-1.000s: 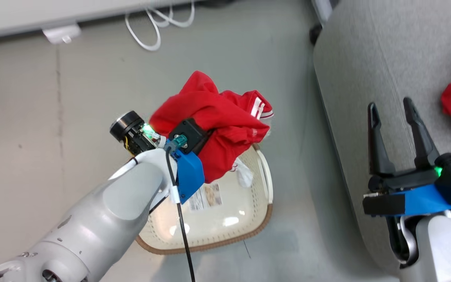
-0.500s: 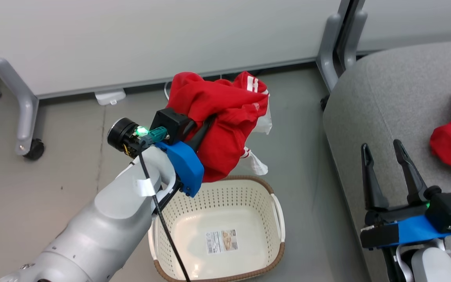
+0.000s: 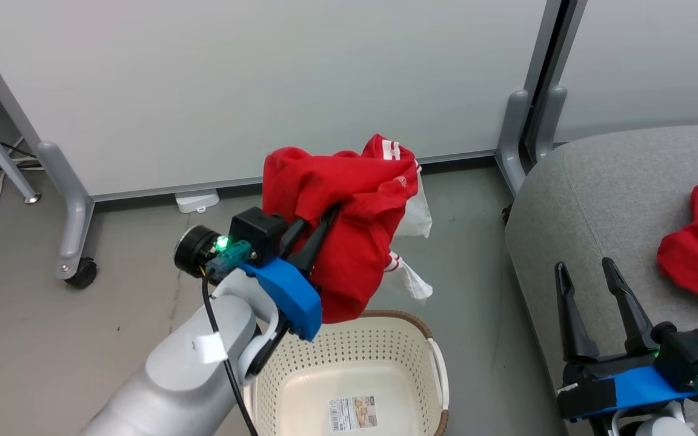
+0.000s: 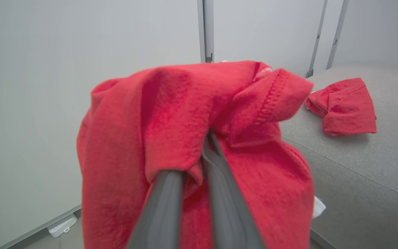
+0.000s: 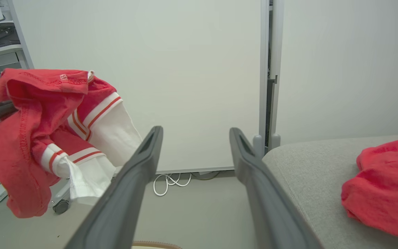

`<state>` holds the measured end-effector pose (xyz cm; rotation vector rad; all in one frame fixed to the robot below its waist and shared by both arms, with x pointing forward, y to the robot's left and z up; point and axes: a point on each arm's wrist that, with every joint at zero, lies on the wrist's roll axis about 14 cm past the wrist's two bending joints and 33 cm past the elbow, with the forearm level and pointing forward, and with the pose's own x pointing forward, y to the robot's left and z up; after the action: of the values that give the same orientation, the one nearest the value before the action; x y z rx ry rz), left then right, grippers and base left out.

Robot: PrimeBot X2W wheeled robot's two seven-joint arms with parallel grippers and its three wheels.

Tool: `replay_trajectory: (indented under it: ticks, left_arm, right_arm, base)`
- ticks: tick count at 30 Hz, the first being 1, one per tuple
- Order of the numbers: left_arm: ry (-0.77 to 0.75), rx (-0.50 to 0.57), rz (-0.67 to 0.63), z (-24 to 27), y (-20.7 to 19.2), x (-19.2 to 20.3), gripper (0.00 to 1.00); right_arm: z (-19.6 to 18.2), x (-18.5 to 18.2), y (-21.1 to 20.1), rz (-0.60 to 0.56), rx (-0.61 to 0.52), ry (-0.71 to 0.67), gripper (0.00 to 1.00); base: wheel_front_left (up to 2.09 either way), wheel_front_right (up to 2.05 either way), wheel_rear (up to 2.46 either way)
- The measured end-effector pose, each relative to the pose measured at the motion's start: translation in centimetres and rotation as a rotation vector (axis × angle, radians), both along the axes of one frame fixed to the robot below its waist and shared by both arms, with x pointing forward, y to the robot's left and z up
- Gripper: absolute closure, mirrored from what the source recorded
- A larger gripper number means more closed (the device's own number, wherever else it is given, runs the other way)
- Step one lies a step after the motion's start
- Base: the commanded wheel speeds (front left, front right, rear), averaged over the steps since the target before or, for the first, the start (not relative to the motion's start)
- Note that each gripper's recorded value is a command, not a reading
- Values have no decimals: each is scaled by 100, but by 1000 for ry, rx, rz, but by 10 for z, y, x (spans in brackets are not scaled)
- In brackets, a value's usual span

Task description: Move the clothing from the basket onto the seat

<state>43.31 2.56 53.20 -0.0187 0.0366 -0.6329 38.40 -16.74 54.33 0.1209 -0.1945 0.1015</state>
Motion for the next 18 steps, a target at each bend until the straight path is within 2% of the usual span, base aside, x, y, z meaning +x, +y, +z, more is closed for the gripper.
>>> replay_trajectory:
  ticks: [12,18]
  left_arm:
    - [2,0,17,-7,8,-8,100]
    - [5,0,17,-8,9,-7,100]
  right_arm:
    - [-1,1,15,44,27,4,0]
    - [2,2,50,148,47,-2,0]
  base:
    - [0,0,0]
    - [0,0,0]
